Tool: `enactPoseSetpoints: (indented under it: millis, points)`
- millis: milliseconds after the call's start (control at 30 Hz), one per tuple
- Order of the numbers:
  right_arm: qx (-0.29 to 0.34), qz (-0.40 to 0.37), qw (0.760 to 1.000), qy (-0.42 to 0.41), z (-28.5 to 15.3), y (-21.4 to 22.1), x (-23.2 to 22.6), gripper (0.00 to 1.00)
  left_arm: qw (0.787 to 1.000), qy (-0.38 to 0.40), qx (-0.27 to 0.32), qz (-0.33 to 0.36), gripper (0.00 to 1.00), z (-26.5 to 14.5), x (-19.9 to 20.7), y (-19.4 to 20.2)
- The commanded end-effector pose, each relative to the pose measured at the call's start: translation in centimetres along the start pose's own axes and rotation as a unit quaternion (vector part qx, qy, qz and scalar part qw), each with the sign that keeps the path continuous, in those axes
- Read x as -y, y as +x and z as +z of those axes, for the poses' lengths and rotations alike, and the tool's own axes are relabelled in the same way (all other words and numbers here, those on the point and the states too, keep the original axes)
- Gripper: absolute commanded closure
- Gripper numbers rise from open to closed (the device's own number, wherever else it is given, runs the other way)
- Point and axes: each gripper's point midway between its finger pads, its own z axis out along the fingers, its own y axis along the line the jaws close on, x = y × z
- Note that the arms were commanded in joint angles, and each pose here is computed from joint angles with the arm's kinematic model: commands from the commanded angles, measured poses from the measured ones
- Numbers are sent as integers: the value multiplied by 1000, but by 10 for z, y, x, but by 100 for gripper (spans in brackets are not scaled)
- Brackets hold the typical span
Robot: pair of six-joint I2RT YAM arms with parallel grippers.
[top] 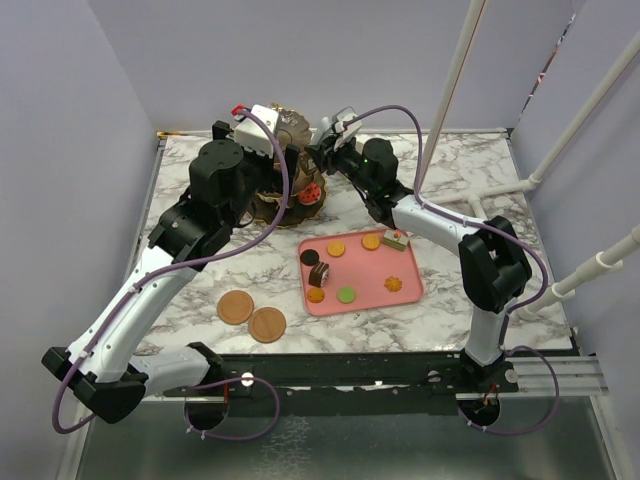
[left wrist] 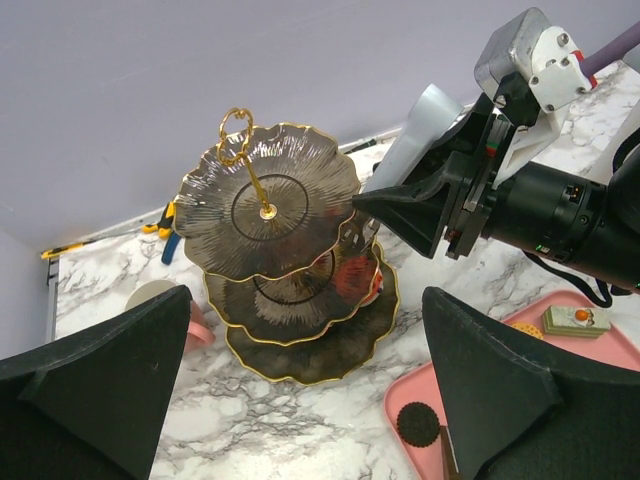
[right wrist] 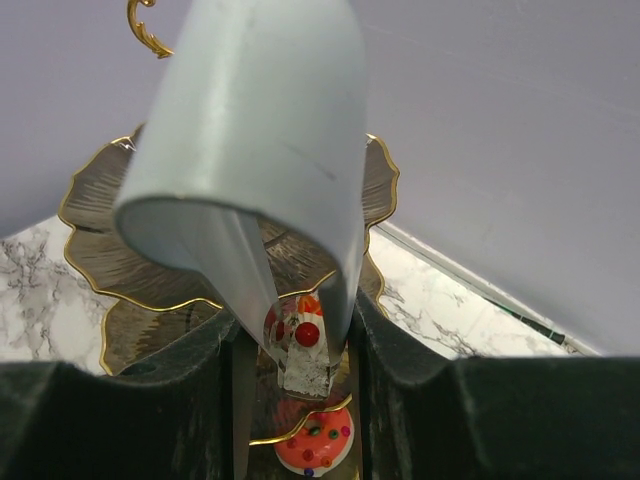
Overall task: Serve the afternoon tea
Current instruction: Place the desert on the desert table.
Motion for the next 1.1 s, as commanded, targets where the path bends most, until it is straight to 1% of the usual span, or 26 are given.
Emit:
enactPoseSetpoints:
  millis: [0,100,200,500,800,967,1067]
  points:
    - [7,3,1000,-19,-1,1,-9,80,1000,-7,10,2,1,-8,-7,-5]
    - [7,4,1000,-17,-6,-1,-9,65,1000,-5,12,0,1,-9,-6,-6]
    - [10,4,1000,-15,-10,-5,-8,61,1000,-4,14,-2,1,-10,-6,-7]
    - [18,0,1000,-18,-15,-17,-9,59,1000,2,22,-7,1,-13,-5,-14]
    - [52,-5,998,-18,-34,-53,-10,59,1000,1,21,-4,1,-12,-5,-12]
    - [50,-6,999,-10,-51,-55,-9,59,1000,2,20,-5,1,-12,-5,-12]
    - [35,-8,999,6,-69,-46,-6,59,1000,2,23,-4,1,-14,-6,-14]
